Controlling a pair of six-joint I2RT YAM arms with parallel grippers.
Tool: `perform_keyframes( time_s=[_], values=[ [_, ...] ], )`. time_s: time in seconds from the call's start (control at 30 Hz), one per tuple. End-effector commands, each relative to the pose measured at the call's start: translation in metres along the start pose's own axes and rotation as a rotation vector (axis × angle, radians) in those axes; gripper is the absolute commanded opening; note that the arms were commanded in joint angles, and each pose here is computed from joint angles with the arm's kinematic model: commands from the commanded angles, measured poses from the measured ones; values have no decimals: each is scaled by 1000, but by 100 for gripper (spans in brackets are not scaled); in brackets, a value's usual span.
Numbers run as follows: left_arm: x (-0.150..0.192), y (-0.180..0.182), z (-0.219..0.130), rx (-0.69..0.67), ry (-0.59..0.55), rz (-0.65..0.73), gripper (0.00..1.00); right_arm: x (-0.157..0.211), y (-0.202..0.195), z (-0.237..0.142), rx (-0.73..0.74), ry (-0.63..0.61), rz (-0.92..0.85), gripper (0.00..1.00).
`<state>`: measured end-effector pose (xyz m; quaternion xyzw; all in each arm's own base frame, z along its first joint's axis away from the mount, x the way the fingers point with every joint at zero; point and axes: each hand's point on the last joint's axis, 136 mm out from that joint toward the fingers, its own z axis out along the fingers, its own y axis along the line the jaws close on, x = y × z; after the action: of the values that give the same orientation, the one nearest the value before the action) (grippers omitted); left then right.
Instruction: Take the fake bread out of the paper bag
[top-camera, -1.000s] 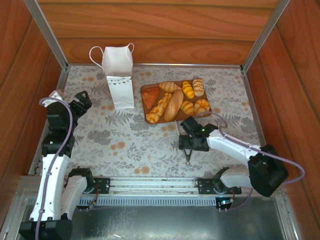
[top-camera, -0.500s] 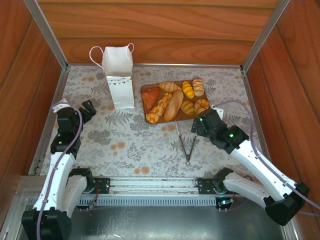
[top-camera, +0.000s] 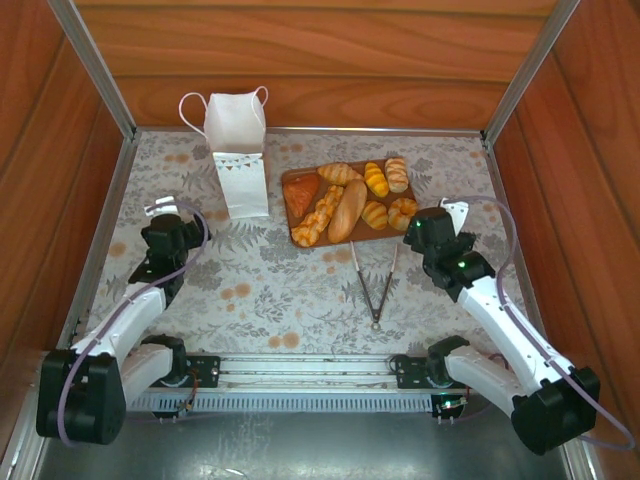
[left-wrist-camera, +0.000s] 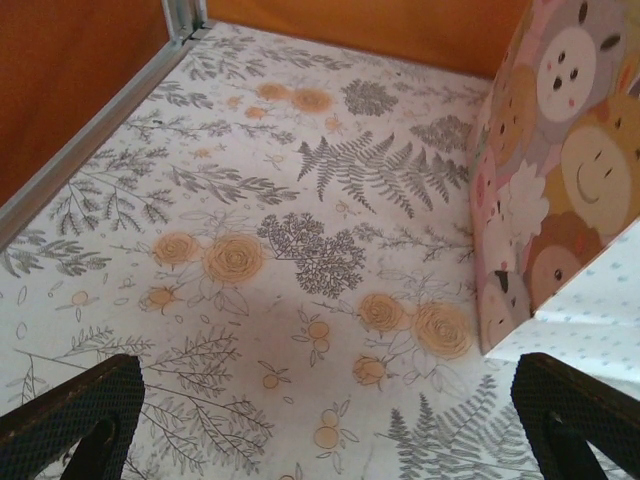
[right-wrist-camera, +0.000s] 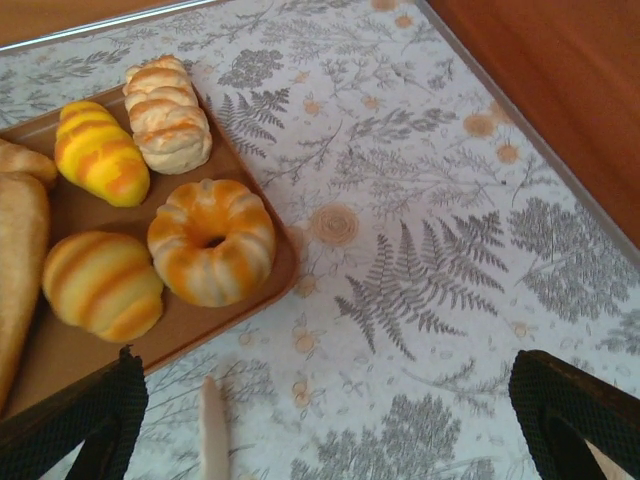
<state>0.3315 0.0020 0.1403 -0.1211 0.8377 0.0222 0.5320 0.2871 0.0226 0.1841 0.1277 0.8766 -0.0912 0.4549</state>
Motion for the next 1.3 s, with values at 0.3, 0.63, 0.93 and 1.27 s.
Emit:
perform_keyframes(
  time_s=[0.3,0.63,0.93,1.27],
  values=[
    [3,3,24,-21,-118,195,100,-15,-17,34,70,-208,-19,100],
    [6,-1,49,44,-109,194,100,-7,-15,52,2,-318,11,100],
    [22,-1,81,124,-102,181,100,2,-7,76,-16,-315,-28,100],
    [19,17,86,43,-80,120,100,-4,9,101,-80,-334,-87,100]
  ],
)
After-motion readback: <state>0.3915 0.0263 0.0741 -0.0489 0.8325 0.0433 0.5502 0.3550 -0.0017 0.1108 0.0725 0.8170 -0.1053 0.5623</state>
